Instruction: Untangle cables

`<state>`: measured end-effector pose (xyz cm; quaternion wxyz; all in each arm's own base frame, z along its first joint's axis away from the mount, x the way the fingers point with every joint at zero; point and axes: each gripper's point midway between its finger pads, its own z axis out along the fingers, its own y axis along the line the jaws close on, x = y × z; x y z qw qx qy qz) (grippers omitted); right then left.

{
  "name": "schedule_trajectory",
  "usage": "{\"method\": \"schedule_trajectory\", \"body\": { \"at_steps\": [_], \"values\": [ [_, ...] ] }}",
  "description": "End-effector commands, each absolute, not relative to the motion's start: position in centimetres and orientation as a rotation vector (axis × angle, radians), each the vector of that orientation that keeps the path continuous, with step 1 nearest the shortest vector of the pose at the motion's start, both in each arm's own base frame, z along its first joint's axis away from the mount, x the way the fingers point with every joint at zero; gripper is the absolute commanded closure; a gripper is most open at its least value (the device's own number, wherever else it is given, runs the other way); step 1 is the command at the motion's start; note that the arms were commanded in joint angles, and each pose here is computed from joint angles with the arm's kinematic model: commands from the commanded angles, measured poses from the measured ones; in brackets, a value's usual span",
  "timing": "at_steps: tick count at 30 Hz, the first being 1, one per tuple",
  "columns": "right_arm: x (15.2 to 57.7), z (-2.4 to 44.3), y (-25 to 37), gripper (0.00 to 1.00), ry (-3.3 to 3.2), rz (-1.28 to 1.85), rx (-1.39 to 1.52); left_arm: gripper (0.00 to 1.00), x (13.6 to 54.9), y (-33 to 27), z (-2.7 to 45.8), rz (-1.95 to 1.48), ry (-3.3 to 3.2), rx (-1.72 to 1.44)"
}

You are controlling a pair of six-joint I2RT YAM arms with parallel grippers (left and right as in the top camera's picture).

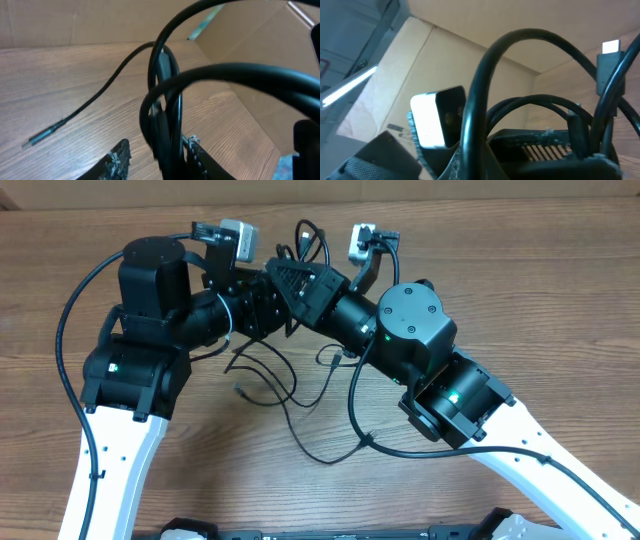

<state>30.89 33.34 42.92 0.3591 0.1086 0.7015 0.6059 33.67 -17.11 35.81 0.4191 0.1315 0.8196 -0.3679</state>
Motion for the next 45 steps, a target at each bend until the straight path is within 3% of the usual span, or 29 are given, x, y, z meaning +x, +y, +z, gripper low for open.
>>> {"method": "schedule_trajectory", "body": {
  "at_steps": [1, 5, 20, 28, 33, 34, 35, 36, 37, 40, 45],
  "values": [
    [29.8, 45.8, 33.4, 0.96, 1.741, 1.659, 0.263, 0.74, 33.2, -18.0, 34.7, -0.996, 2.07, 0.348],
    [30.1, 46.0, 32.7, 0.96, 1.731, 1.649, 0.274, 0.95, 33.3, -17.9, 35.1, -1.041, 2.037, 0.362],
    [30.8, 49.2, 22.0, 0.96, 1.593, 1.365, 0.405, 0.95, 33.8, -13.3, 35.0, -1.108, 2.025, 0.284],
    [31.8, 44.3, 18.1, 0.96, 1.777, 1.092, 0.419, 0.93, 33.3, -13.3, 35.5, -1.152, 2.005, 0.308],
    [31.4, 42.2, 19.0, 0.95, 1.876, 0.997, 0.252, 0.92, 32.9, -13.7, 35.7, -1.187, 1.995, 0.331],
    [31.0, 42.2, 19.7, 0.87, 1.886, 1.016, 0.184, 0.92, 32.8, -13.8, 35.8, -1.195, 1.993, 0.336],
    [30.5, 42.4, 20.5, 0.73, 1.892, 1.044, 0.114, 0.92, 32.8, -13.8, 35.8, -1.195, 1.993, 0.336],
    [30.1, 42.4, 21.2, 0.49, 1.896, 1.064, 0.053, 0.91, 32.8, -13.8, 35.8, -1.195, 1.993, 0.336],
    [29.6, 42.4, 21.8, 0.35, 1.899, 1.083, -0.017, 0.91, 32.8, -13.8, 35.8, -1.197, 1.994, 0.336],
    [28.6, 41.8, 23.5, 0.31, 1.918, 1.128, -0.181, 0.91, 32.7, -13.8, 35.7, -1.221, 2.012, 0.296],
    [26.7, 40.1, 26.7, 0.32, 1.982, 1.301, -0.396, 0.92, 33.5, -12.6, 33.6, -1.165, 2.138, 0.072]
  ]
}}
